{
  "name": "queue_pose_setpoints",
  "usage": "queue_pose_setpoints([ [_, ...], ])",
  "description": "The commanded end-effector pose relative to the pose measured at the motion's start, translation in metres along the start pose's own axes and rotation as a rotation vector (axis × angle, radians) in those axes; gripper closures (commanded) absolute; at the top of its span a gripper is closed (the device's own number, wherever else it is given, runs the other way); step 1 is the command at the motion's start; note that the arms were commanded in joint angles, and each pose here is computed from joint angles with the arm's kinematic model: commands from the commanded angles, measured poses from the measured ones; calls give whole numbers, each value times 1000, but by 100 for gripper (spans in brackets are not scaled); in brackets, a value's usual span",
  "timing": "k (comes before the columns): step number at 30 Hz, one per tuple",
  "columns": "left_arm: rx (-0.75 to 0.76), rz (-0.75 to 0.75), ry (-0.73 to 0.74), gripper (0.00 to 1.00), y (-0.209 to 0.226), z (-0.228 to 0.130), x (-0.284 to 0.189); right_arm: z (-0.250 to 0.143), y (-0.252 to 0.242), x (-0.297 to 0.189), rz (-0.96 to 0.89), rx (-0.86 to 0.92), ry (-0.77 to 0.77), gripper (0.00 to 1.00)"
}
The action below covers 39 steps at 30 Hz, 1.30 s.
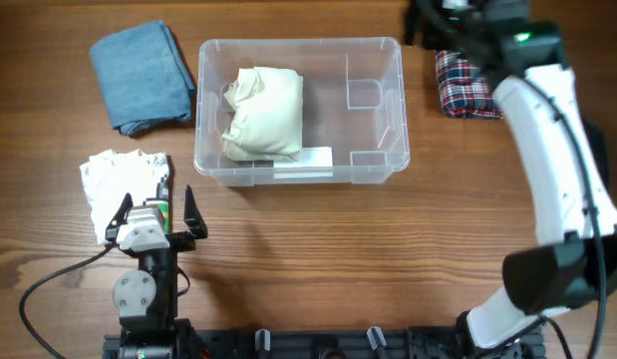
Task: Pack container
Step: 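Move the right gripper to the plaid cloth and grasp it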
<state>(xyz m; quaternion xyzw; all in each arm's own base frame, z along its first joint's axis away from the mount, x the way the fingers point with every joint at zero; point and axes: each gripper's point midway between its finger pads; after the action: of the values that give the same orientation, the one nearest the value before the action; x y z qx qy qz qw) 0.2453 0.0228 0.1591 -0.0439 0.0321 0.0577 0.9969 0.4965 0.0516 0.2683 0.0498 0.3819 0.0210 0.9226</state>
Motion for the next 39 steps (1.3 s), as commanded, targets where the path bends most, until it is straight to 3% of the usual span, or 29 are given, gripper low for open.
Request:
queue_pose_setpoints([
  [1, 5, 0, -7, 0, 0, 0, 0, -21, -49, 31, 12, 112, 99, 1],
  [7, 5, 0, -7, 0, 0, 0, 0, -60, -135, 72, 106, 191, 216, 0],
  [13, 5, 0, -7, 0, 0, 0, 0, -97, -178, 104, 184, 215, 271, 0],
  [22, 5, 0, -7, 0, 0, 0, 0, -145, -192, 158, 219, 237, 352, 0],
  [31, 5, 0, -7, 0, 0, 0, 0, -171, -194, 181, 226, 264, 401, 2],
  [35, 5, 0, -7, 0, 0, 0, 0, -183, -190, 189, 232, 298, 432, 10],
  [38, 5, 0, -7, 0, 0, 0, 0, -190, -183, 194, 259, 306, 448, 27],
  [39, 5, 0, -7, 0, 0, 0, 0, -191, -181, 195, 266, 306, 450, 41],
])
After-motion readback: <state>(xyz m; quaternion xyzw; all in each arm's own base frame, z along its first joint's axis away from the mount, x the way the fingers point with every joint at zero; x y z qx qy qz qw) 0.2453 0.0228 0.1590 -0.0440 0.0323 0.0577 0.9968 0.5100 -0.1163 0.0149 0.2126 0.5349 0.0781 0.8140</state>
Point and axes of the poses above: each gripper's point midway between its finger pads, its own x axis out along the fingers, its own y axis along the line the jaws close on, z = x × y, and after that the axes turned 2 degrees about -x, right-handed
